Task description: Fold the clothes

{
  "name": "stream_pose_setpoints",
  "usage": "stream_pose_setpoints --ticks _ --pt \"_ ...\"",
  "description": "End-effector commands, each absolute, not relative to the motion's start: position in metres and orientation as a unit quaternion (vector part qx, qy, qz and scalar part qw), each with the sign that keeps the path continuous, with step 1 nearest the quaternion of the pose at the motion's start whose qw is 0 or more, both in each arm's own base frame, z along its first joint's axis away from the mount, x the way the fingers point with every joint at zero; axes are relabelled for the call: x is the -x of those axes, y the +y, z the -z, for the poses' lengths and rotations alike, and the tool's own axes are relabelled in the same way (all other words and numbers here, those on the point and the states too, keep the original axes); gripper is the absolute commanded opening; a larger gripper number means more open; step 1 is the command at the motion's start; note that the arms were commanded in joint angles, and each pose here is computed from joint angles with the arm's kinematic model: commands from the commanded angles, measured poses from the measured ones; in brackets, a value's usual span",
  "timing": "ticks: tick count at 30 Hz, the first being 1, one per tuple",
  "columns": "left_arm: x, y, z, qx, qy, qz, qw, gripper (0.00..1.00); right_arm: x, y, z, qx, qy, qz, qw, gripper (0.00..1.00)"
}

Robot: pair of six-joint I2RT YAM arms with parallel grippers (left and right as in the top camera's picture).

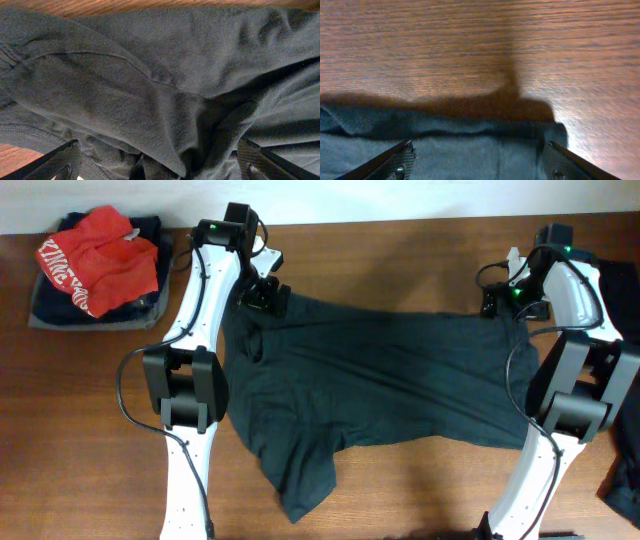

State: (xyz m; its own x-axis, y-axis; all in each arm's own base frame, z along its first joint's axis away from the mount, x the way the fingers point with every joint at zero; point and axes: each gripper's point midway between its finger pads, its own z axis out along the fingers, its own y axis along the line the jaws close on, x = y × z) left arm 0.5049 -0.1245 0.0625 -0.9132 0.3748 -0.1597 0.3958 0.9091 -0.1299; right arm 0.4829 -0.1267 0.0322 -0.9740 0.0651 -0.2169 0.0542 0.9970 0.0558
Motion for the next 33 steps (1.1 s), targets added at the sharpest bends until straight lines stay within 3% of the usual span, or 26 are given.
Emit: stream_pose_setpoints --ticks 1,5,9,11,17,21,23,33 --pt "-0.506 -0.127 -0.073 -0.206 0.971 0.088 0.077 0.99 -0.484 -0.125 -0.026 -0.014 0.993 -0.035 0.110 0.86" --pt "-0.506 -0.127 -0.073 -0.206 0.971 0.088 0.077 0.99 -0.484 -0.125 -0.023 -0.015 0.994 -0.036 0.107 0.85" --pt "-0.506 -0.127 -0.073 -0.206 0.971 0.088 0.077 0.99 -0.483 -0.124 -0.022 -0.015 0.994 -0.036 0.106 0.68" --pt "-0.506 -0.127 -0.073 -0.206 0.971 0.088 0.077 0.99 -0.483 -0.124 -0.022 -0.015 0.994 -0.036 0.106 0.64" --pt "-0.506 -0.127 -0.073 -0.206 0.971 0.088 0.077 0.99 -0.482 -0.128 -0.021 -0.042 0.994 -0.027 0.101 0.37" --pt "-0.506 -0.127 -0.073 -0.206 0.971 0.088 0.077 0.99 -0.481 -0.130 -0.028 -0.068 0.992 -0.025 0.100 0.11" --pt "-0.505 -0.127 -0.073 -0.206 0.972 0.088 0.076 0.99 -0.481 -0.131 -0.038 -0.084 0.991 -0.024 0.101 0.04" --pt "-0.505 -0.127 -0.073 -0.206 0.972 0.088 0.075 0.99 -0.446 -0.127 -0.068 -0.115 0.992 -0.024 0.040 0.04"
